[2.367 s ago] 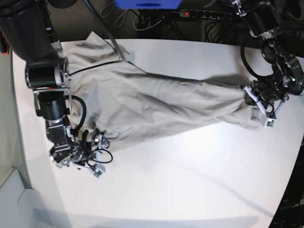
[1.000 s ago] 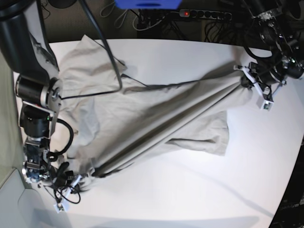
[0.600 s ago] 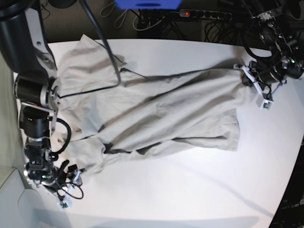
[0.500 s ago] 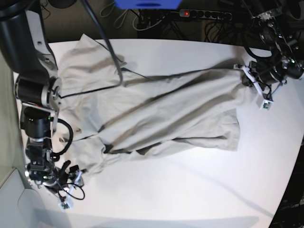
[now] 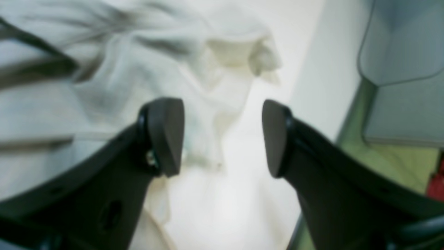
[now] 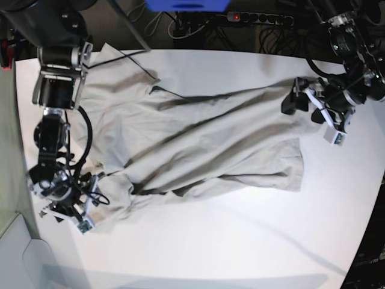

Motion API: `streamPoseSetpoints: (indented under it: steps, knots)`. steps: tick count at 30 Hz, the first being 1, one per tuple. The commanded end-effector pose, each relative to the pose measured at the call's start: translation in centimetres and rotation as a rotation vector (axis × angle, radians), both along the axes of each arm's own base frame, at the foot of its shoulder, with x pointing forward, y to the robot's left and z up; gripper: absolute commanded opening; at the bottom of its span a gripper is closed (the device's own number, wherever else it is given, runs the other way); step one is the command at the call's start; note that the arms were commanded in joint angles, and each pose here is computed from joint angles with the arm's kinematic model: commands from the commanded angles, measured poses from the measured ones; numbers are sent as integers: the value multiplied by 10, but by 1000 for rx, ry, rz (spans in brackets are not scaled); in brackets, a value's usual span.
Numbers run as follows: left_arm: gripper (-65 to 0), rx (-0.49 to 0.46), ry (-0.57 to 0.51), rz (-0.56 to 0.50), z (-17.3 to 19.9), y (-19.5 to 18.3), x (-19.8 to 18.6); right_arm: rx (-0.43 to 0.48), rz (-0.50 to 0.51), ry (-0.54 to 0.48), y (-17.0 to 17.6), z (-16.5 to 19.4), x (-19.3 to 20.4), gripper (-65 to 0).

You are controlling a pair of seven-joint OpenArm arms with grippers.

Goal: Layout the t-shirt on the table in an organized manner, then fold the t-shirt properly
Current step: 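Drag the shirt hem with the right gripper away from the left gripper, then release the shirt with the left gripper and move it onto the shirt body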

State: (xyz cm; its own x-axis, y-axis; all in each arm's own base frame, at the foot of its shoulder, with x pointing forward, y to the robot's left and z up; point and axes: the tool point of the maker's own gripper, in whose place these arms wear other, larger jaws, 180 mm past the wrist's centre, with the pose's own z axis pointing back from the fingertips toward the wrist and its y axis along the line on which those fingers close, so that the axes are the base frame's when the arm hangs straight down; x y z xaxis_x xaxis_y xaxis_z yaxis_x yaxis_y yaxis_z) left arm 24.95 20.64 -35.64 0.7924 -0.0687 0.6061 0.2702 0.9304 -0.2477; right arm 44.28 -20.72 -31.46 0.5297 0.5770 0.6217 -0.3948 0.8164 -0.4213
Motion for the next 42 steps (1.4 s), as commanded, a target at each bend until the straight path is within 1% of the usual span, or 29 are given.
streamPoseSetpoints:
  steps: [1, 3, 4, 7, 9, 11, 15, 18, 21, 22, 23, 24, 25, 26, 27, 28, 29, 30, 31, 33, 34, 36, 37, 39, 42]
  knots:
    - [-90, -9, -58, -12, 15, -2, 9, -23, -4, -69, -5, 26, 5, -285]
    - [-90, -5, -80, 1, 20, 1, 11, -39, -6, -69, 0, 25, -10, -285]
    - [-90, -9, -94, 28, 24, 6, 14, -44, -5, -66, 2, 23, -17, -285]
    - [-90, -10, -155, 90, 41, 23, 33, -46, -2, -42, 3, 12, -27, -285]
    - [-90, -10, -172, 129, 45, 34, 51, -42, -2, -33, 5, 9, -29, -285]
    - [-91, -27, -167, 153, 43, 36, 70, -33, 0, -32, 9, 8, -29, -285]
    - [-92, -109, -134, 171, 31, 12, 98, -29, 3, -8, 12, -3, -39, -286]
    - [-93, -214, -92, 158, 17, -28, 112, -29, 6, 3, 14, -9, -48, -286]
    - [-99, -294, -100, 162, 12, -57, 125, -20, 11, 0, 21, -10, -54, -287]
    - [-118, -312, -113, 159, 11, -63, 127, -21, 12, -6, 22, -8, -55, -287]
    - [-152, -331, -121, 162, 11, -66, 129, -24, 13, -8, 21, -8, -57, -287]
    - [-211, -342, -124, 165, 10, -68, 130, -26, 13, -13, 21, -6, -58, -287]
    - [-286, -348, -127, 161, 10, -71, 132, -28, 14, -17, 21, -5, -59, -287]
    - [-383, -350, -127, 155, 10, -74, 133, -31, 14, -21, 21, -4, -60, -287]
    - [-495, -347, -137, 151, 12, -75, 136, -33, 15, -29, 21, -1, -60, -287]
    - [-622, -344, -161, 153, 18, -74, 139, -34, 15, -29, 21, -1, -61, -287]
    - [-650, -334, -208, 156, 30, -71, 144, -34, 15, -30, 21, -1, -61, -287]
    - [-648, -324, -280, 163, 49, -68, 152, -34, 15, -30, 21, -1, -61, -287]
    - [-613, -311, -359, 176, 70, -63, 157, -34, 15, -30, 21, -1, -61, -287]
    - [-626, -305, -507, 182, 109, -62, 169, -34, 14, -30, 21, -1, -61, -287]
    - [-645, -299, -568, 168, 126, -66, 173, -33, 14, -30, 22, -1, -61, -287]
    - [-649, -298, -667, 152, 156, -72, 180, -31, 14, -30, 22, -1, -61, -287]
    - [-647, -304, -685, 170, 164, -71, 182, -30, 14, -30, 23, -1, -61, -287]
    - [-647, -316, -661, 265, 165, -61, 187, -30, 14, -30, 23, -1, -61, -288]
    - [-647, -250, -596, 362, 146, -57, 206, -30, 14, -30, 23, -1, -61, -288]
